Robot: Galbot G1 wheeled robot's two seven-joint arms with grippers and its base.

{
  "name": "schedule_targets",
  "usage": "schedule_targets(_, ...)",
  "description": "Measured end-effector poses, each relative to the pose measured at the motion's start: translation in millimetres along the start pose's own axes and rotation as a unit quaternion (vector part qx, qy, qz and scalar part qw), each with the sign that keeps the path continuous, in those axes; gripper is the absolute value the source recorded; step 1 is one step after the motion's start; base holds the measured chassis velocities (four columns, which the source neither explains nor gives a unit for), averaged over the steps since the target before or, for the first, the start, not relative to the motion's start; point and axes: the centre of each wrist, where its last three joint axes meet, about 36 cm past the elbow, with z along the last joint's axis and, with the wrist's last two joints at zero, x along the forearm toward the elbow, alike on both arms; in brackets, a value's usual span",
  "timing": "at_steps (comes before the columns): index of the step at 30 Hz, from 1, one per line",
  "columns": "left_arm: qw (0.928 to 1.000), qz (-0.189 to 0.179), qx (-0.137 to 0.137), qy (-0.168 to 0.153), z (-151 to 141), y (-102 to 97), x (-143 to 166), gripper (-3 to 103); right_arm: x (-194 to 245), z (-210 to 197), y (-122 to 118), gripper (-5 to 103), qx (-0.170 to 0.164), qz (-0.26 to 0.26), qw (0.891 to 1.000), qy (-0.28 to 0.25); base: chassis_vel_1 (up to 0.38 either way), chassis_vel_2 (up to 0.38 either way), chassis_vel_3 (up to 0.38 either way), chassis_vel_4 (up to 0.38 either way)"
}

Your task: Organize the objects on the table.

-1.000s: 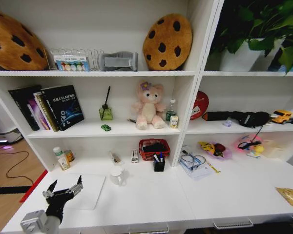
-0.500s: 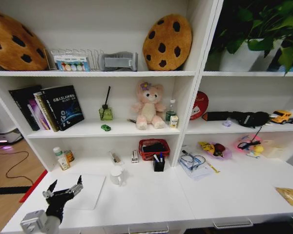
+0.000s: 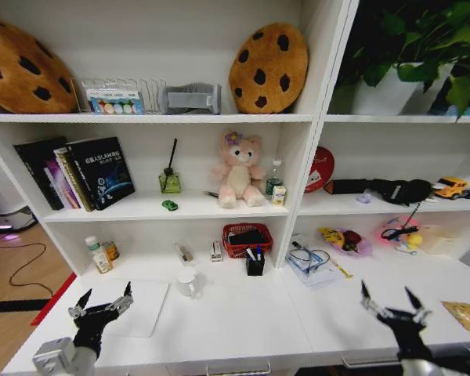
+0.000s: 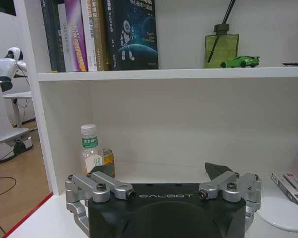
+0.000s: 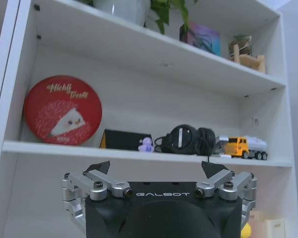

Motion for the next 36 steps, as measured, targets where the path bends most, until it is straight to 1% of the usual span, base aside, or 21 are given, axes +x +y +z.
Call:
schedule_targets(4, 1.0000, 0.000, 0.000, 0.000, 0.0, 0.0, 0.0, 100, 3.6, -0.3, 1.2, 100, -0.010, 0.011, 1.000, 0.002, 0.000, 0.000, 0.000, 0.000)
schedule_targets(11, 1.0000, 0.000, 0.000, 0.000, 0.0, 0.0, 0.0, 100, 13.6, 6.1, -0.7, 100, -0.016, 0.024, 1.000, 0.010, 0.000, 0.000, 0.000, 0.000)
schedule_targets(17, 1.0000, 0.000, 0.000, 0.000, 0.0, 0.0, 0.0, 100, 14.5, 6.8, -0.3, 100, -0.017, 0.024, 1.000, 0.007, 0.000, 0.000, 0.000, 0.000)
schedule_targets(25, 1.0000, 0.000, 0.000, 0.000, 0.0, 0.0, 0.0, 100, 16.8, 13.6, -3.1, 100, -0.010, 0.019, 1.000, 0.010, 0.000, 0.000, 0.000, 0.000)
schedule_targets(36, 1.0000, 0.000, 0.000, 0.000, 0.0, 0.0, 0.0, 100, 17.9, 17.9, 1.1, 100, -0.011, 0.008, 1.000, 0.008, 0.000, 0.000, 0.000, 0.000)
